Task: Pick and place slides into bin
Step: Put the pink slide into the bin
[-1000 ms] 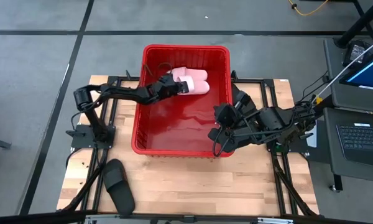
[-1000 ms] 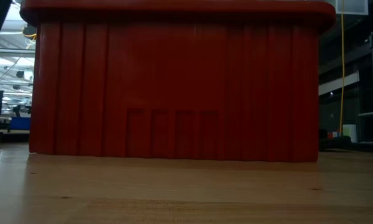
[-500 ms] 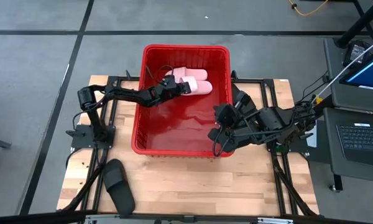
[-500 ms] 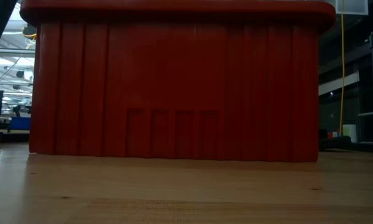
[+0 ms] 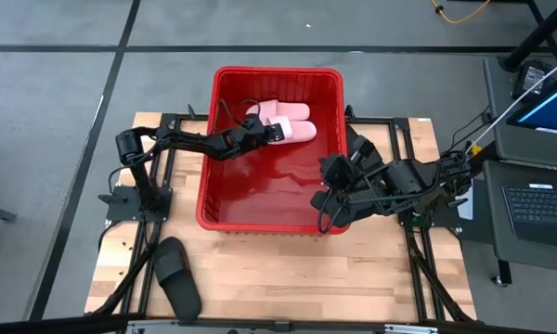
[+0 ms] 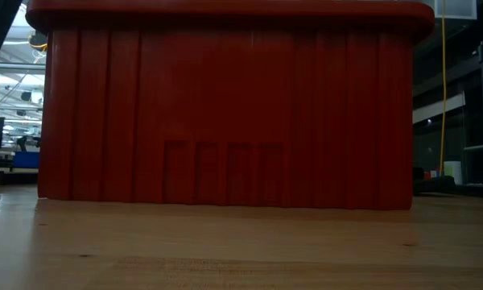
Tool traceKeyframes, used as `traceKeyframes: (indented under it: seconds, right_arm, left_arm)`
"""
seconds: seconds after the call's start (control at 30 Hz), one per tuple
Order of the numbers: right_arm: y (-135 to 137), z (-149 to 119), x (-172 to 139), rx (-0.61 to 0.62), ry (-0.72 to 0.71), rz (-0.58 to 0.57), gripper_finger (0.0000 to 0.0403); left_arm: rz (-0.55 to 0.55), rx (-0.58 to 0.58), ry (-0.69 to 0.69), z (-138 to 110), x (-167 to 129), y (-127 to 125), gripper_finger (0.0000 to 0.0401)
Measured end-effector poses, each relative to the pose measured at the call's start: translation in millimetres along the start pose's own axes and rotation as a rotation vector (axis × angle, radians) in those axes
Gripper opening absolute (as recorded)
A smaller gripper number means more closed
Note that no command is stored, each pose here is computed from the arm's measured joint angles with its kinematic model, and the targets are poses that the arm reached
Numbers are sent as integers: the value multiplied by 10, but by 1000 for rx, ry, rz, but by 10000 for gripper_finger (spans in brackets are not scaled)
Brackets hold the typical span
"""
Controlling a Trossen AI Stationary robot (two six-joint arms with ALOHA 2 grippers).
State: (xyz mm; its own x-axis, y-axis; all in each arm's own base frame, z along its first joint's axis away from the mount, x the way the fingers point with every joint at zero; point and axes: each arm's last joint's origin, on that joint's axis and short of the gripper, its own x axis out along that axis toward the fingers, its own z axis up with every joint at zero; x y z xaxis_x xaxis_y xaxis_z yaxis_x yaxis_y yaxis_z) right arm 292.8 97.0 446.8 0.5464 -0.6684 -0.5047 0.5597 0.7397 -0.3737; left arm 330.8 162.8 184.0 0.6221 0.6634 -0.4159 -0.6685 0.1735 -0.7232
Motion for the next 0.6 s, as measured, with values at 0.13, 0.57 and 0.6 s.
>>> traceKeyframes:
  seconds: [0.13, 0.57, 0.6]
  right_arm:
    - [1, -1, 0, 0, 0, 0, 4]
    - [1, -1, 0, -1, 0, 1, 4]
    - [2, -1, 0, -1, 1, 2, 4]
  left_arm:
    - [36, -33, -2, -10, -1, 30, 20]
    - [84, 172, -12, -4, -12, 61, 47]
    - [86, 189, -12, -2, -11, 64, 54]
